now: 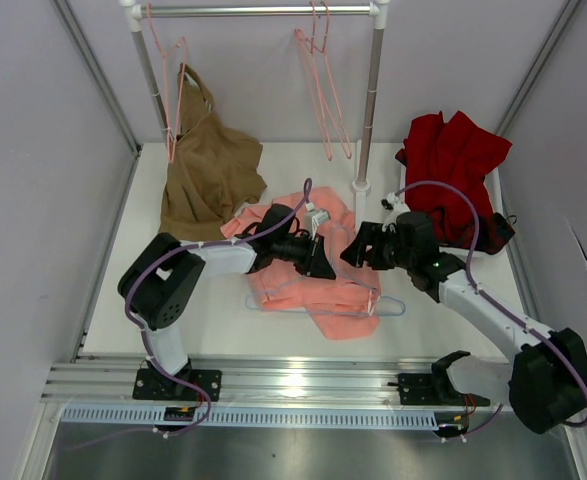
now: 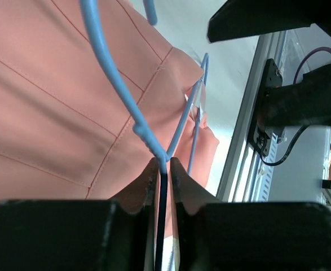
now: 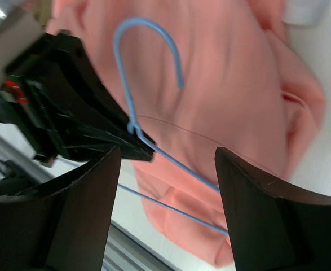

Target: Place the skirt on the hanger

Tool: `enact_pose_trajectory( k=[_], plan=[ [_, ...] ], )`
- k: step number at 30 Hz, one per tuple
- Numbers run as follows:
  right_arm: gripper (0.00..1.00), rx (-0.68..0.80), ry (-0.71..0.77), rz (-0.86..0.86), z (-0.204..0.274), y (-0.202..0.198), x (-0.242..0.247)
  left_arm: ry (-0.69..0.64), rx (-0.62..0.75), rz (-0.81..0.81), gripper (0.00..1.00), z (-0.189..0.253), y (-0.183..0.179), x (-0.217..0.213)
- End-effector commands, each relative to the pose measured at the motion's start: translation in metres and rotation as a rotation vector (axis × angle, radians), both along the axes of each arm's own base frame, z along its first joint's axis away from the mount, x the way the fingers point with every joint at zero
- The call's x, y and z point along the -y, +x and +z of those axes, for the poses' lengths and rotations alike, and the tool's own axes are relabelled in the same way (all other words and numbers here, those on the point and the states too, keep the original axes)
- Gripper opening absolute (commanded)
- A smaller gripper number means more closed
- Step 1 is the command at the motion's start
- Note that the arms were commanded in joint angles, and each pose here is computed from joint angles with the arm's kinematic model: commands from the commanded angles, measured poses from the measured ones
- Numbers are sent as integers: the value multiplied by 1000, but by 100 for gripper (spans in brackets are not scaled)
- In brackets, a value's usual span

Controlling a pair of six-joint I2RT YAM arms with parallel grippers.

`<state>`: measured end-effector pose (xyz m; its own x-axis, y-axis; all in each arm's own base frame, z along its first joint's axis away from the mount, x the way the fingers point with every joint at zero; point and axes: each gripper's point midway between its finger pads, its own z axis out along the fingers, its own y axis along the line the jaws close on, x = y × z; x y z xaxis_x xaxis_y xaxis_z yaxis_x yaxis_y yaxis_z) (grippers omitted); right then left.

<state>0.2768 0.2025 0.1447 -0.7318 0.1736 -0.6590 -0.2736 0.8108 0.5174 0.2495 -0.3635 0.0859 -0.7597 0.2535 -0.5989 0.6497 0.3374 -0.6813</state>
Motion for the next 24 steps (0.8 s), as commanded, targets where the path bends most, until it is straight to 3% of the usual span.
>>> enact_pose_trajectory(
  k=[1, 12, 19, 24],
  plan=[
    [73, 152, 178, 211, 37, 7, -41, -34, 78, -20, 19, 21, 7, 8],
    [67, 95, 285, 232, 8, 28, -66, -26, 75, -14, 11, 19, 5, 8],
    [53, 69, 237, 120, -8, 39, -58, -26, 93, -7, 8, 23, 6, 7],
    [56, 91, 217, 61, -6, 42, -47, -30, 94, -10, 7, 24, 6, 8]
  ],
)
